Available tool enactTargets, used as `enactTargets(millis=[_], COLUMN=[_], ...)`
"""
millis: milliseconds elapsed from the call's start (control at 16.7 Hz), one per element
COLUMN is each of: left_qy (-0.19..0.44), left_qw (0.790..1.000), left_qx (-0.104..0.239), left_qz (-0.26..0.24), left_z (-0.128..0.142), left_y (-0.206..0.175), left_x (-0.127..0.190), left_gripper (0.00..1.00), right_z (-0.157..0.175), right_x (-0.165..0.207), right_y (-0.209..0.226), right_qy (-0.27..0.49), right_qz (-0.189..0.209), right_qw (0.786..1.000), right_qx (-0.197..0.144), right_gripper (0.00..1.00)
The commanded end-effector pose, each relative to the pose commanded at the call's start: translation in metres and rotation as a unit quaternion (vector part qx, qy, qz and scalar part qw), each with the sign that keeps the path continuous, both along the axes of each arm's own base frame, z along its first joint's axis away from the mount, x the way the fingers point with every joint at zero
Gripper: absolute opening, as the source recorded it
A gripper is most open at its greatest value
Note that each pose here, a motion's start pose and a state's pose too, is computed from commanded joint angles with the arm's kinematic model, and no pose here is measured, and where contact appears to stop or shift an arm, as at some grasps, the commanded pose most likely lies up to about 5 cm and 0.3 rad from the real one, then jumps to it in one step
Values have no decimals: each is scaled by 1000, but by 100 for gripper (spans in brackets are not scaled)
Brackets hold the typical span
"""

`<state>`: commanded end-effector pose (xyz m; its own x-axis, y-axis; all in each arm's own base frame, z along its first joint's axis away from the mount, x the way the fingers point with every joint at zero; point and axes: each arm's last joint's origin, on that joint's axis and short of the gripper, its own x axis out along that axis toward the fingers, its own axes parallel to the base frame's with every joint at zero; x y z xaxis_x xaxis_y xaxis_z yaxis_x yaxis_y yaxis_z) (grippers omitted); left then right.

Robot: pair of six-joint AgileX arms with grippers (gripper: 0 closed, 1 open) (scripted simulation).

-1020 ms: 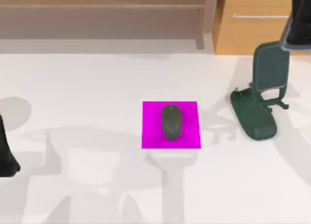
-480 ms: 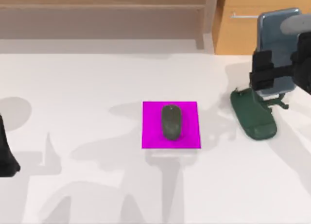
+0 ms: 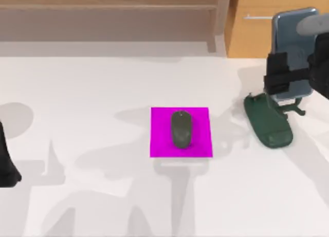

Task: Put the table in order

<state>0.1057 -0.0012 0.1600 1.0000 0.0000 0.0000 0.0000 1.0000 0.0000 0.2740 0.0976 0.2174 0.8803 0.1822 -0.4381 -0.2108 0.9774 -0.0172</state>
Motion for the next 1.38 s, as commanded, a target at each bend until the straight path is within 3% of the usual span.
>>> enactTargets(millis=[540, 1140, 1380], left_qy=[0, 0, 0], left_qw=[1000, 1000, 1000], left_qx=[0, 0, 0], left_qz=[0, 0, 0], left_z=[0, 0, 0], left_y=[0, 0, 0], left_x=[0, 0, 0], left_gripper=[100, 100, 100], right_z=[0, 1, 8], right_x=[0, -1, -18], right_y=[0, 0, -7], right_qy=[0, -2, -26], right_qz=[0, -1, 1], right_qw=[1000, 1000, 1000], right_qx=[0, 1, 13], right_gripper=[98, 100, 100])
